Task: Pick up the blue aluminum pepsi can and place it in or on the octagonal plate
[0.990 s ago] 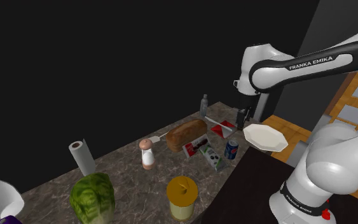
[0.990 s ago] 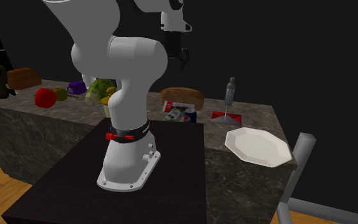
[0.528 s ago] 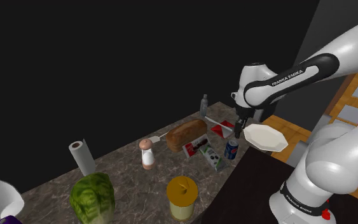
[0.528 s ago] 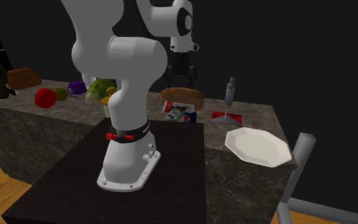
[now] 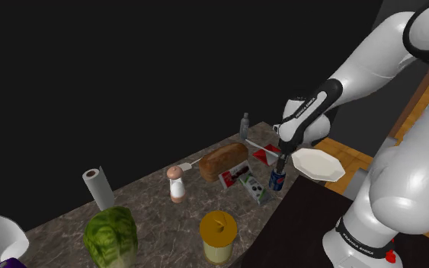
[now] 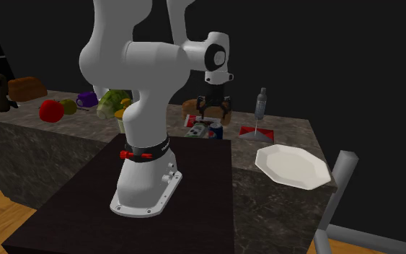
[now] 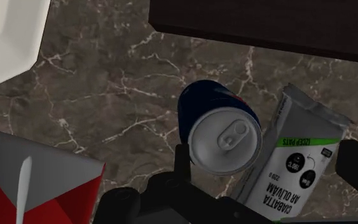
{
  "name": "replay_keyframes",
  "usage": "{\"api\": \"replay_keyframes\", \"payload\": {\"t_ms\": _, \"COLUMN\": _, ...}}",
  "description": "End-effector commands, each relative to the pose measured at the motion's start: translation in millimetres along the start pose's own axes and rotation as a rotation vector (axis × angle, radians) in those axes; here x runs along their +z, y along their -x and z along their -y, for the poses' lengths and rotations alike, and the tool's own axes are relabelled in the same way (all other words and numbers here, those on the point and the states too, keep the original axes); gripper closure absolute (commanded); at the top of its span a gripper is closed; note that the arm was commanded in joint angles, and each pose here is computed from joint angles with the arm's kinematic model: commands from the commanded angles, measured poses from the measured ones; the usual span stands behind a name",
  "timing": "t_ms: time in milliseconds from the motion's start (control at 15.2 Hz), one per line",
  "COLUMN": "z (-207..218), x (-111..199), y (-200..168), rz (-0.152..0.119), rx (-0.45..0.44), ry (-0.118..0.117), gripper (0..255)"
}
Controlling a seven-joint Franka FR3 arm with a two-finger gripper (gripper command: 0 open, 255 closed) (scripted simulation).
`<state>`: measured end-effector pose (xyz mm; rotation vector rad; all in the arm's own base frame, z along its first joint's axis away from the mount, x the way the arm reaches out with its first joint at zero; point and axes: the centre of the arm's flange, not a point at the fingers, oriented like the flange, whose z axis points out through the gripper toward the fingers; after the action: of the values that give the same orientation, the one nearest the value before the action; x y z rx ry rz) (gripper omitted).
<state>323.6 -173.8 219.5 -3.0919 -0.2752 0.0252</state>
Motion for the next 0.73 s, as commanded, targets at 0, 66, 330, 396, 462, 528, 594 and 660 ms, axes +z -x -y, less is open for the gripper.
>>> {"api": "replay_keyframes", "payload": {"t_ms": 0, "z": -15, "x": 27, "y": -3, "rz": -0.011, "rx": -0.013, "ry": 0.007, "gripper": 0}}
{"api": "replay_keyframes", "payload": {"t_ms": 66, "z": -16, "x": 29, "y": -3, "rz": -0.012, "rx": -0.015, "ry": 0.007, "gripper": 0}}
{"api": "replay_keyframes", "payload": {"t_ms": 330, "z": -16, "x": 51, "y": -4, "rz": -0.012, "rx": -0.015, "ry": 0.007, "gripper": 0}}
{"api": "replay_keyframes", "payload": {"t_ms": 396, "z": -16, "x": 56, "y": -4, "rz": -0.012, "rx": -0.015, "ry": 0.007, "gripper": 0}}
{"api": "replay_keyframes", "payload": {"t_ms": 462, "z": -16, "x": 61, "y": -4, "rz": -0.012, "rx": -0.015, "ry": 0.007, "gripper": 0}}
{"api": "replay_keyframes", "payload": {"t_ms": 528, "z": -16, "x": 69, "y": -4, "rz": -0.012, "rx": -0.015, "ry": 0.007, "gripper": 0}}
{"api": "replay_keyframes", "payload": {"t_ms": 594, "z": -16, "x": 69, "y": -4, "rz": -0.012, "rx": -0.015, "ry": 0.007, "gripper": 0}}
{"api": "replay_keyframes", "payload": {"t_ms": 660, "z": -16, "x": 69, "y": -4, "rz": -0.012, "rx": -0.015, "ry": 0.007, "gripper": 0}}
